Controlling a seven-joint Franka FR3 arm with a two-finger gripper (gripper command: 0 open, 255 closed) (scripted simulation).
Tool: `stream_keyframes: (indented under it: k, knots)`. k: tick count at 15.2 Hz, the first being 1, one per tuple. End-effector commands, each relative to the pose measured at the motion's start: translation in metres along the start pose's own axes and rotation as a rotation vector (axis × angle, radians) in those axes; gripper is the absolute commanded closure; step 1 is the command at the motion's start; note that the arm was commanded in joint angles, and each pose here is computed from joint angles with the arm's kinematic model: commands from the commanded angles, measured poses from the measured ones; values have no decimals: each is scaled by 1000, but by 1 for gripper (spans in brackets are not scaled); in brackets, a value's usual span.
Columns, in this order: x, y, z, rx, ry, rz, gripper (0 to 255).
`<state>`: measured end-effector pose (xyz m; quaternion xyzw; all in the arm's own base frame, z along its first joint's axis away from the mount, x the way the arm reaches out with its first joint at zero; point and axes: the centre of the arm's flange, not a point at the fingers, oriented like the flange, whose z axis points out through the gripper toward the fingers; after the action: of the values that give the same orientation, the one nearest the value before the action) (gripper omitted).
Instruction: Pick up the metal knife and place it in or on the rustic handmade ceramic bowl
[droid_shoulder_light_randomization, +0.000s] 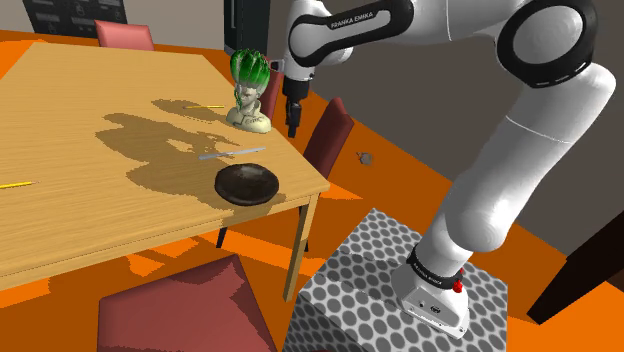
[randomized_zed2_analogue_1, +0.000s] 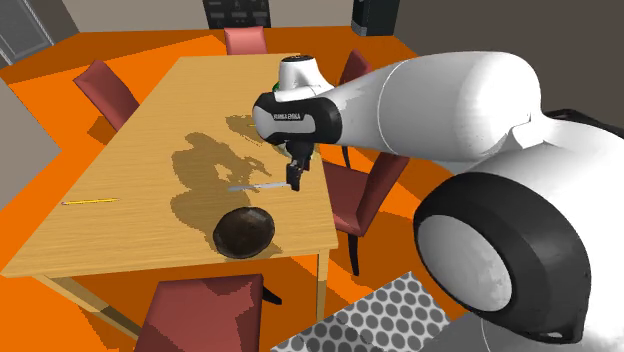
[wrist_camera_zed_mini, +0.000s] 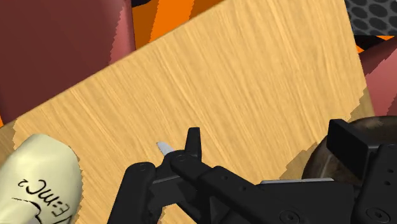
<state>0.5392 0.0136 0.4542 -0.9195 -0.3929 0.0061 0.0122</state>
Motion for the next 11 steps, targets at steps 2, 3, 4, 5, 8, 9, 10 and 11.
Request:
stream_keyframes:
  k: [2, 3, 4, 5, 8, 9, 10, 11]
  knots:
    - [33, 18, 16, -4, 0, -101, 0]
    - [44, 23, 21, -5, 0, -133, 0]
    - [55, 27, 26, -6, -1, -166, 0]
    - [67, 32, 32, -7, -1, -198, 0]
    - [101, 42, 47, -11, -1, -296, 0]
    - [113, 44, 52, -12, -2, -328, 0]
    - [125, 47, 57, -13, -2, -361, 0]
    - [137, 49, 62, -15, -2, -393, 0]
